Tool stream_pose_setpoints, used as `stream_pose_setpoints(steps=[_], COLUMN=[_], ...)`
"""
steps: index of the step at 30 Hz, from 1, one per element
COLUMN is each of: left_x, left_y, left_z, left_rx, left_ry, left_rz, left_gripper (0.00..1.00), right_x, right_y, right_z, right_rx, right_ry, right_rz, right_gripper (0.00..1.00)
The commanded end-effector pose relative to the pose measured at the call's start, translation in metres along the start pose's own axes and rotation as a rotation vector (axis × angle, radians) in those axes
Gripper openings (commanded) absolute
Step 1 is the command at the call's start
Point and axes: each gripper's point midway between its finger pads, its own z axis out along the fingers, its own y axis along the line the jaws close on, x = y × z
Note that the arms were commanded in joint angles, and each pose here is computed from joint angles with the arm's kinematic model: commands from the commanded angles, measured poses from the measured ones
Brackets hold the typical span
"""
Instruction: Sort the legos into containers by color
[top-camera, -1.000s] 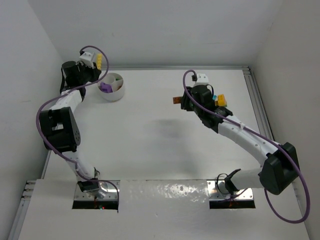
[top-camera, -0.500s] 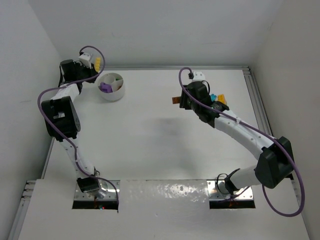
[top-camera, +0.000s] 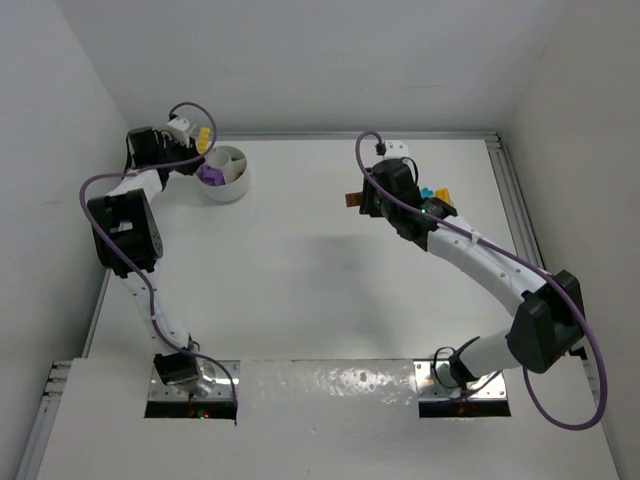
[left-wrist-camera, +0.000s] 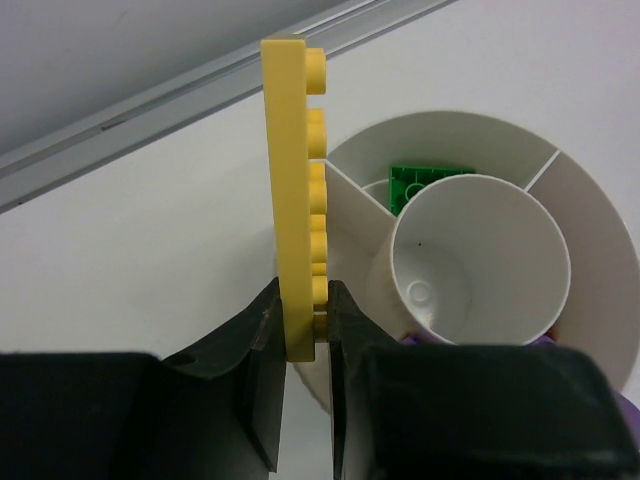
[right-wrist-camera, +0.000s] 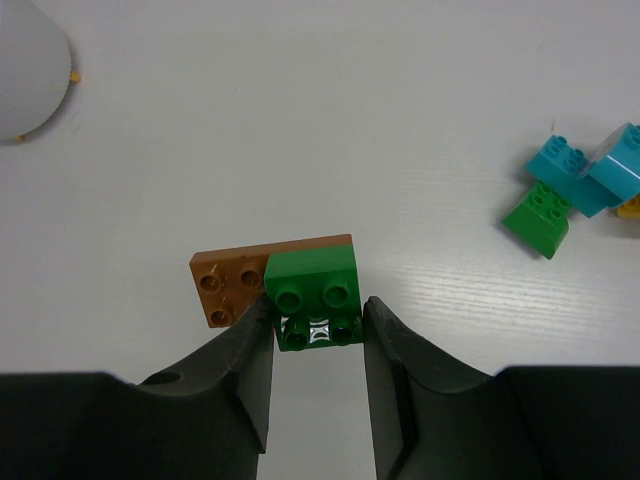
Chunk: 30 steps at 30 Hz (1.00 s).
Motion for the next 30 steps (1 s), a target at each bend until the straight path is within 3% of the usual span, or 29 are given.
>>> stream_pose_setpoints(steps=[1, 4, 7, 11, 25, 30], left_x=[-0.02, -0.019, -0.022, -0.028, -0.037, -0.07], left_y=[0.007, 0.007, 0.007, 0.008, 0.006, 0.011], left_z=[0.001, 0.002, 0.002, 0.002, -0.002, -0.012], left_rx=[-0.002, -0.006, -0.008, -0.01, -0.007, -0.036], left_ry=[-0.043, -0.04, -0.05, -0.061, -0.074, -0.144], left_rz=[0.029, 0.023, 0.014, 0.011, 0.002, 0.004], left_gripper=[0.04, 0.1, 0.23, 0.28, 0.25, 0.33], right_x=[-0.019, -0.02, -0.021, -0.022, -0.025, -0.027], right_y=[0.001, 0.0, 0.0, 0.0, -0.003, -0.004], right_z=[-0.003, -0.004, -0.005, -0.006, -0.01, -0.011], right_rx=[0.006, 0.007, 0.007, 0.006, 0.014, 0.014], right_ry=[-0.045, -0.048, -0.049, -0.052, -0.069, -0.073], right_rz=[0.01, 0.01, 0.009, 0.009, -0.001, -0.011], right_gripper=[0.0, 0.0, 0.0, 0.0, 0.0, 0.0])
